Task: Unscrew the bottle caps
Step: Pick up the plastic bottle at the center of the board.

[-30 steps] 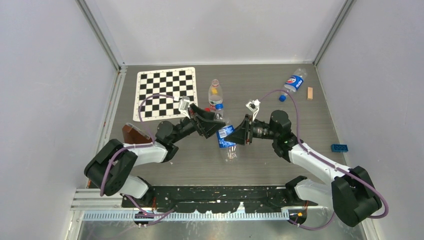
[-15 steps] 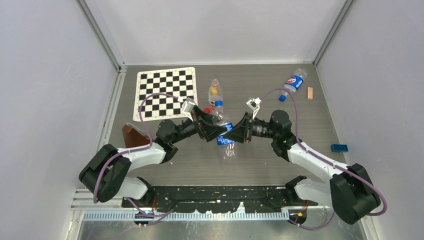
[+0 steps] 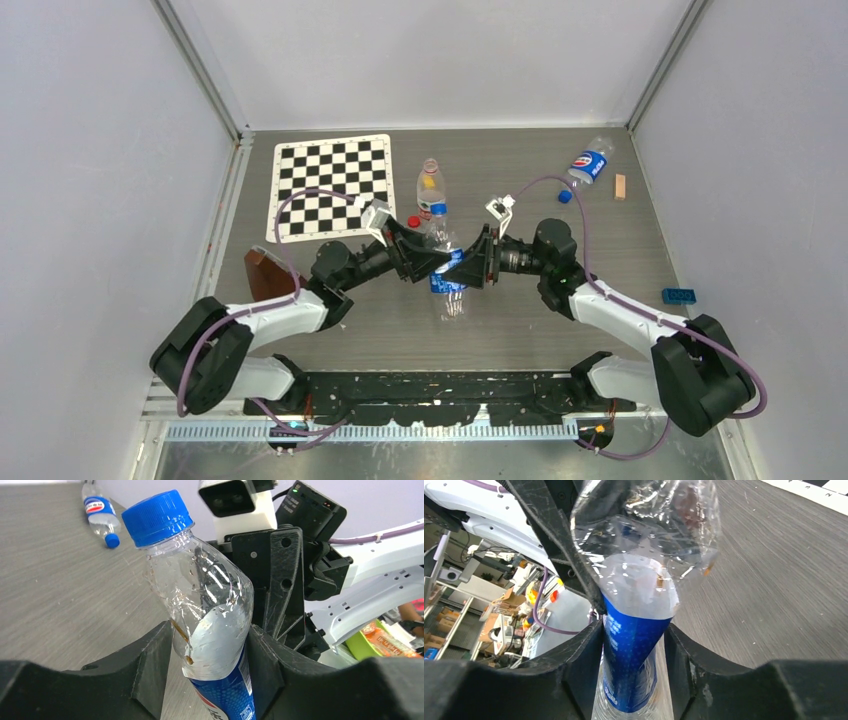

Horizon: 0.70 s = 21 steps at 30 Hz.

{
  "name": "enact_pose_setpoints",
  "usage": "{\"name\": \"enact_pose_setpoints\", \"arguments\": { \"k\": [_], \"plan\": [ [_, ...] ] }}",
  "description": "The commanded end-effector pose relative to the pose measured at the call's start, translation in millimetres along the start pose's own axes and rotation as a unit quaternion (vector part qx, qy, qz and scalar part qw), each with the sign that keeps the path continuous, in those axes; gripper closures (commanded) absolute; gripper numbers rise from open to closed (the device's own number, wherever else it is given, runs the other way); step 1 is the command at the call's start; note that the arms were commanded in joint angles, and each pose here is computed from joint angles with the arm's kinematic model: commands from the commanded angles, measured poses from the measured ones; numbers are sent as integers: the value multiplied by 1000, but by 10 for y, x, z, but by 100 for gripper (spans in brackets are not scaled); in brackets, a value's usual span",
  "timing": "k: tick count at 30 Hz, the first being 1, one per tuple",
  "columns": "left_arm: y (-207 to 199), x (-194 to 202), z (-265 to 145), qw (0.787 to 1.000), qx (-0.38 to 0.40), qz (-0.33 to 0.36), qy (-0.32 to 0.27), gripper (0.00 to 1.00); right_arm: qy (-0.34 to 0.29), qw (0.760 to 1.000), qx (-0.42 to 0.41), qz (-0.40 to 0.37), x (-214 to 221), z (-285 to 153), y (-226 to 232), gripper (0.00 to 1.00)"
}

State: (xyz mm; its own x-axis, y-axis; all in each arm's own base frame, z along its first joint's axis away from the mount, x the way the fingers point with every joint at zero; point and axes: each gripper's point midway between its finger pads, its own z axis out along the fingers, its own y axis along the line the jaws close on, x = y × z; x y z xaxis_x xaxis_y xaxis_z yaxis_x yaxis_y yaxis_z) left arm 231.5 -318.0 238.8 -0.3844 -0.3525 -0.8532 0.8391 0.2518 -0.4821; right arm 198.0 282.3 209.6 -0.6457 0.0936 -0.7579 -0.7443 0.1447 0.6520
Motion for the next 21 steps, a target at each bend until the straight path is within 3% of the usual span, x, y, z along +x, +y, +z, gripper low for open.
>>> {"name": "enact_pose_setpoints", "arguments": {
  "k": [1, 4, 7, 17, 21],
  "plan": [
    [-258, -183, -18, 998, 40, 48, -17, 62, -4, 1000, -2, -21, -124, 48, 37, 43],
    [-254, -113, -35, 997, 39, 63, 13, 65, -6, 1000, 8, -17, -136, 55, -4, 31],
    [-216, -85, -68, 996, 26, 78, 28, 70, -10, 1000, 18, -14, -152, 63, -41, 26],
    [143, 39, -280, 983, -78, 140, 88, 72, -19, 995, 91, -24, -185, -44, -181, 22],
    [219, 98, -362, 976, -97, 160, 114, 72, -62, 988, 139, -4, -436, -114, -156, 23]
  ]
}}
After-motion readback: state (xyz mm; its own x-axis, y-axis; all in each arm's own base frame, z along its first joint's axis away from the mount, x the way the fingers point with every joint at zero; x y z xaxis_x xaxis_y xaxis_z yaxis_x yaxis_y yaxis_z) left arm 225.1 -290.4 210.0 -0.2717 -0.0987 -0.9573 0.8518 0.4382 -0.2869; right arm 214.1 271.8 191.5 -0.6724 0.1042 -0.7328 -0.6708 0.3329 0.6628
